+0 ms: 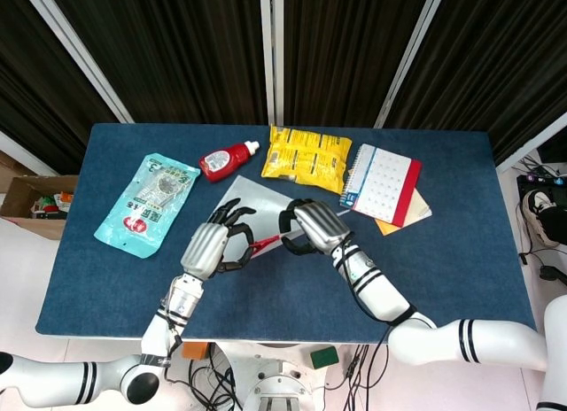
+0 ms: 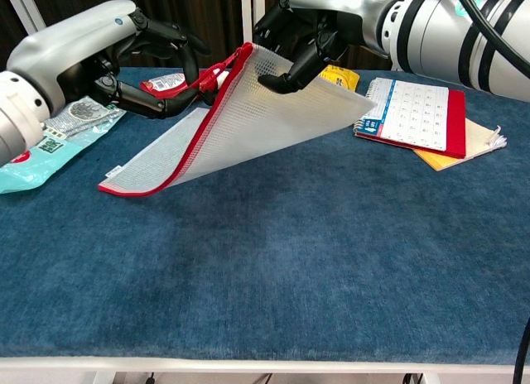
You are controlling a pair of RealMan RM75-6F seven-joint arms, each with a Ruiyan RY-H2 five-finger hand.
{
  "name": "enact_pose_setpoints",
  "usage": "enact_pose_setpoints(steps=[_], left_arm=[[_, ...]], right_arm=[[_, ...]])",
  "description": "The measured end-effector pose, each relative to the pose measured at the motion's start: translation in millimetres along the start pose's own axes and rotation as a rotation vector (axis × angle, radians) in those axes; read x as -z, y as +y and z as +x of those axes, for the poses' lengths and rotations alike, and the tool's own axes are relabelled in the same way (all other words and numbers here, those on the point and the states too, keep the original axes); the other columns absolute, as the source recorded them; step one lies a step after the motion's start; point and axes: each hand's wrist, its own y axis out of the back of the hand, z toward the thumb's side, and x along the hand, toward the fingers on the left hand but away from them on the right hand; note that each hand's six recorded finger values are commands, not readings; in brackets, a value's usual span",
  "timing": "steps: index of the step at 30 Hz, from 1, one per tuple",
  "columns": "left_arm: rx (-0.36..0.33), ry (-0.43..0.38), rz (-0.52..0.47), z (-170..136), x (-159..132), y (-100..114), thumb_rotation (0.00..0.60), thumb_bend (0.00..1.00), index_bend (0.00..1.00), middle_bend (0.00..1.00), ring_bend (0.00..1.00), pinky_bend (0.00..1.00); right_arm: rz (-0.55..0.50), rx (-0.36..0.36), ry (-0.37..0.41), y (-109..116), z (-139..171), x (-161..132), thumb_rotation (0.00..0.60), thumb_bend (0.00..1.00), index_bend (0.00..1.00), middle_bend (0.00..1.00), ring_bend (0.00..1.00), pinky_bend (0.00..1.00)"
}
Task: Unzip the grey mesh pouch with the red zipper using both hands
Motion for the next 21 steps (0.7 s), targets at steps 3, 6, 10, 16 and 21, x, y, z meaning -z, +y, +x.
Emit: enact_pose_setpoints(steps=[3,6,10,16,21], left_arm=[[0.005,-0.003,-0.001,-0.3,-0.9,-2.0,0.600,0.46,0.62,0.20,0.04,0.12],[0.008,-0.005,0.000,-0.2,-2.0,-3.5,0.600,0.46,0.62,0.20,0.04,0.12],[0.012,-0.005,0.004,0.2,-2.7,-5.7,0.600,0.46,0.62,0.20,0.04,0.12],[0.015,-0.002,0.012,0.6,-2.8,-7.7,0.600,0.46,0.62,0.20,0.04,0.12],[0.020,-0.003,0.005,0.6,-4.9,-8.9,0.600,0.46,0.62,0.20,0.04,0.12]], right_arm=[[-0.006,0.023,0.002,2.6,0.6,0.0,0.600,0.48,0.93,0.58,0.26,0.33],[-0.018,0.043,0.002,4.6,1.3,0.4,0.600,0.48,0.93,0.58,0.26,0.34],[-0.031,0.069,0.006,6.8,2.5,0.4,0.600,0.48,0.94,0.59,0.27,0.35],[-0.055,0.099,0.015,8.9,4.4,0.6,0.600,0.48,0.95,0.59,0.27,0.35],[-0.067,0.124,0.022,10.6,6.1,0.4,0.600,0.48,0.95,0.59,0.27,0.35]])
